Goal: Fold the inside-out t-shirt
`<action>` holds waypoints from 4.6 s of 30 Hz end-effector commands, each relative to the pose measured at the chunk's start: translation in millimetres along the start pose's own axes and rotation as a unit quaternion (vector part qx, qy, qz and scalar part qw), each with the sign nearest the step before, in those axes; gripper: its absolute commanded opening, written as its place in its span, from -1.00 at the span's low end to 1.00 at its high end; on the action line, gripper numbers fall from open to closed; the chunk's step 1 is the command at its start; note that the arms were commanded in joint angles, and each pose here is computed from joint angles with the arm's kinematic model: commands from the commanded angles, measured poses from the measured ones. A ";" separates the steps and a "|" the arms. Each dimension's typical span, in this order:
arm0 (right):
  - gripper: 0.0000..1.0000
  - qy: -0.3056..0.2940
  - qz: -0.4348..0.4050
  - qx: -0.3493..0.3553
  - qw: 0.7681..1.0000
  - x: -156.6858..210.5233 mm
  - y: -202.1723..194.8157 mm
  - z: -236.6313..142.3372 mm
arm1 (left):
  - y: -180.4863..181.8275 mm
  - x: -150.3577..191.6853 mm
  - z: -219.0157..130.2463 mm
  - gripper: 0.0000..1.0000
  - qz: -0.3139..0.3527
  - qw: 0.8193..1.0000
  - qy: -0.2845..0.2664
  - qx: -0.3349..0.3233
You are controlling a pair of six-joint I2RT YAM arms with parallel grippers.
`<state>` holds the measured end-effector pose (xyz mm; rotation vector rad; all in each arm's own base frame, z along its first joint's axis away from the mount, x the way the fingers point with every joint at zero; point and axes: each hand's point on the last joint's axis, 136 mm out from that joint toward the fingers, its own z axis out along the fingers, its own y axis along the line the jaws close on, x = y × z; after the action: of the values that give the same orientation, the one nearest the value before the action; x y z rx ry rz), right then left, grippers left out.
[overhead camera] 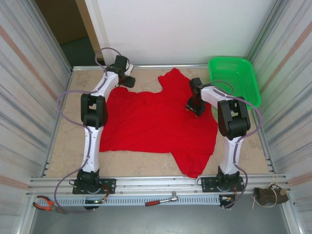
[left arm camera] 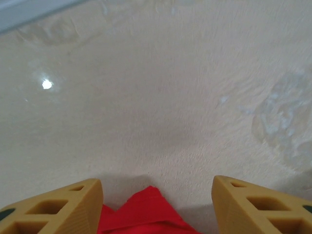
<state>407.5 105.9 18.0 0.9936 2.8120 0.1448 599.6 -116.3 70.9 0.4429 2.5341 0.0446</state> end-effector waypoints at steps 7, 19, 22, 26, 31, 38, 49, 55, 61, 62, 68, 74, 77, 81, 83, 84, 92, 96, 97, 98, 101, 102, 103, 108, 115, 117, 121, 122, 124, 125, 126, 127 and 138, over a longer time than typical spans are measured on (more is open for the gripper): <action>0.01 0.020 0.016 0.085 0.996 12.3 -44.1 19.4 | 39.1 30.7 22.5 0.20 0.002 0.996 0.073 -0.056; 0.00 0.016 0.022 0.097 0.995 9.9 -51.0 20.1 | 65.0 -4.3 -34.1 -1.00 -0.153 0.988 -0.024 0.021; 0.00 0.016 0.024 0.098 0.995 9.3 -52.7 19.9 | 80.2 -20.9 -61.0 -1.00 -0.216 0.972 -0.077 0.049; 0.00 0.015 0.026 0.097 0.995 9.1 -52.4 20.2 | 65.8 -27.6 -68.2 -0.57 -0.192 0.975 -0.083 0.071; 0.00 0.016 0.027 0.097 0.995 9.0 -52.1 20.3 | 24.3 -15.3 -45.3 0.10 -0.103 0.992 -0.038 0.067; -0.01 0.015 0.028 0.099 0.995 9.1 -54.1 19.2 | 4.5 7.6 -10.6 0.22 -0.058 0.997 0.011 0.050; -0.01 0.013 0.034 0.099 0.994 6.2 -55.6 18.9 | 21.5 42.8 7.8 0.31 -0.059 0.996 0.068 0.005; -0.02 0.011 0.041 0.097 0.994 3.5 -56.8 16.5 | 21.3 52.7 9.4 0.35 -0.073 0.993 0.089 0.023; -0.02 0.013 0.045 0.096 0.994 3.9 -56.6 17.4 | 7.5 59.2 12.8 -0.09 -0.072 0.990 0.107 0.064; -0.02 0.013 0.047 0.097 0.994 3.6 -57.2 17.6 | 6.5 60.2 13.2 -0.42 -0.073 0.989 0.109 0.066; -0.02 0.016 0.054 0.099 0.993 4.7 -58.9 17.7 | 23.5 38.4 -11.8 -1.00 -0.116 0.991 0.060 0.042; -0.02 0.015 0.063 0.104 0.992 4.4 -61.3 17.4 | 63.6 -3.5 -82.4 -1.00 -0.264 0.959 -0.091 0.037; -0.02 0.015 0.065 0.105 0.992 3.7 -61.2 17.3 | 76.4 -14.5 -115.1 -1.00 -0.323 0.933 -0.149 0.054; -0.03 0.016 0.066 0.107 0.992 3.4 -60.8 17.3 | 78.5 -16.2 -132.9 -1.00 -0.360 0.914 -0.173 0.071; -0.03 0.017 0.066 0.109 0.992 2.8 -61.5 17.7 | 76.4 -15.6 -137.7 -1.00 -0.379 0.904 -0.181 0.081; -0.03 0.017 0.067 0.109 0.992 2.6 -61.0 17.5 | 75.7 -12.3 -138.8 -1.00 -0.393 0.896 -0.188 0.085; -0.03 0.017 0.070 0.111 0.991 2.1 -60.6 17.6 | 95.3 -6.9 -144.5 -0.76 -0.432 0.880 -0.195 0.036; -0.04 0.029 0.057 0.088 0.994 2.1 -50.0 21.1 | 115.1 -11.7 -128.6 -0.18 -0.423 0.887 -0.184 0.026; -0.04 0.034 0.050 0.079 0.995 2.6 -45.5 21.6 | 121.0 -10.3 -124.9 -0.09 -0.423 0.888 -0.179 0.025; -0.04 0.038 0.041 0.068 0.996 2.2 -40.0 22.1 | 125.2 -9.2 -123.3 -0.04 -0.423 0.889 -0.175 0.026; -0.04 0.038 0.004 0.032 0.999 -1.7 -21.0 14.9 | 127.9 -3.3 -128.2 -0.02 -0.420 0.892 -0.166 0.037; -0.04 0.035 -0.011 0.016 0.999 -3.7 -12.7 10.3 | 126.1 -0.6 -133.6 -0.01 -0.416 0.893 -0.168 0.039; -0.04 0.030 -0.026 -0.001 0.999 -5.2 -4.2 5.6 | 121.5 3.1 -138.6 0.00 -0.411 0.895 -0.167 0.043; -0.04 -0.002 -0.091 -0.056 0.994 -8.3 32.5 -31.3 | 92.7 40.4 -153.9 0.08 -0.391 0.908 -0.135 0.063; -0.02 -0.063 -0.153 -0.067 0.984 -0.4 51.1 -92.2 | 21.3 105.2 -177.3 0.17 -0.372 0.917 -0.081 0.121; -0.01 -0.072 -0.156 -0.073 0.982 6.1 48.2 -105.2 | 2.2 131.4 -182.0 0.22 -0.387 0.910 -0.073 0.126; 0.02 -0.087 -0.175 -0.081 0.977 30.9 36.7 -125.3 | -14.6 191.0 -191.1 0.27 -0.445 0.886 -0.066 0.112; 0.03 -0.092 -0.185 -0.077 0.975 39.8 31.1 -128.8 | -18.2 205.1 -194.7 0.28 -0.459 0.879 -0.068 0.110; 0.06 -0.094 -0.205 -0.067 0.972 59.0 18.7 -132.0 | -25.5 228.9 -202.1 0.31 -0.470 0.874 -0.066 0.104; 0.09 -0.099 -0.216 -0.059 0.970 68.4 10.6 -133.9 | -29.5 237.5 -207.2 0.32 -0.469 0.875 -0.067 0.105; 0.12 -0.099 -0.224 -0.053 0.968 78.6 2.7 -134.2 | -33.1 247.4 -211.5 0.36 -0.467 0.876 -0.062 0.102; 0.13 -0.097 -0.227 -0.052 0.968 86.5 -3.2 -134.9 | -35.1 253.9 -215.3 0.36 -0.465 0.878 -0.060 0.100; 0.34 -0.082 -0.293 0.019 0.952 194.6 -86.0 -140.2 | -62.6 286.7 -222.7 0.97 -0.465 0.873 -0.023 0.146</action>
<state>210.4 182.4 125.5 0.0550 2.8022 0.0812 244.8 -62.6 107.9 -0.6893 2.3989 -0.6576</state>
